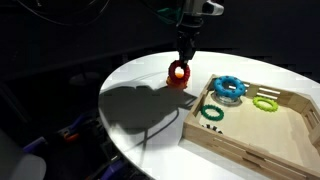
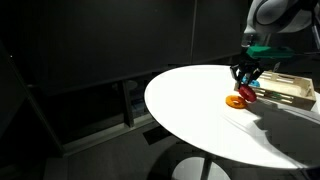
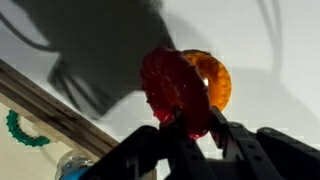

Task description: Pick up the red ring and put it on the table

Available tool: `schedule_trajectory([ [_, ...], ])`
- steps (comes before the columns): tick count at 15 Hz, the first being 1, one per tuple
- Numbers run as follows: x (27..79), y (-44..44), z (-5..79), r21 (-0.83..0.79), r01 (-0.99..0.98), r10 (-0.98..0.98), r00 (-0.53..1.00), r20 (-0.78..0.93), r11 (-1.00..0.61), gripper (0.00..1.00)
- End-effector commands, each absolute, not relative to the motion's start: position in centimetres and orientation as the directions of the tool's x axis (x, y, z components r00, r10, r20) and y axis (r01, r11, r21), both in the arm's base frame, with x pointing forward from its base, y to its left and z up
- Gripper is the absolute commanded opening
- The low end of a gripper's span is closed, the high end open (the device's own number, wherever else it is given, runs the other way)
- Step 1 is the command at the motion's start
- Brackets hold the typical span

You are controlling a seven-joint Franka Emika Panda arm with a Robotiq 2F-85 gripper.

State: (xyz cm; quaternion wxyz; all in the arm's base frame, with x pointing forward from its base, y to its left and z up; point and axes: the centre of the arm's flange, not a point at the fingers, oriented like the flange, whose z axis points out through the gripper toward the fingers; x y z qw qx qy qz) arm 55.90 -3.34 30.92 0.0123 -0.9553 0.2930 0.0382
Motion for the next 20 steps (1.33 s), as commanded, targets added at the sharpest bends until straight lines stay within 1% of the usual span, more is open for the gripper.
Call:
schedule_trajectory([
  [1,55.7,-3.0,30.8,0.005,-0.559,-0.558,0.827,-0.068,-0.829,0.62],
  [2,55.7,-2.9,30.7,0.007,-0.56,-0.559,0.826,-0.069,-0.829,0.68],
  [4,55.7,-2.8,30.6,0.01,-0.562,-0.562,0.825,-0.069,-0.827,0.85],
  [6,55.7,-2.8,30.7,0.009,-0.564,-0.563,0.823,-0.071,-0.826,0.99],
  [10,55.3,-3.4,31.9,0.017,-0.564,-0.564,0.822,-0.075,-0.825,1.0],
  [13,55.0,-4.3,32.9,0.069,-0.543,-0.547,0.835,-0.061,-0.837,1.0],
  [15,54.5,-5.1,34.1,0.118,-0.493,-0.501,0.864,-0.053,-0.862,1.0],
  [17,53.8,-5.8,35.4,0.167,-0.397,-0.413,0.907,-0.075,-0.902,1.0],
  [20,52.2,-6.7,37.9,0.192,-0.285,-0.314,0.939,-0.144,-0.939,1.0],
])
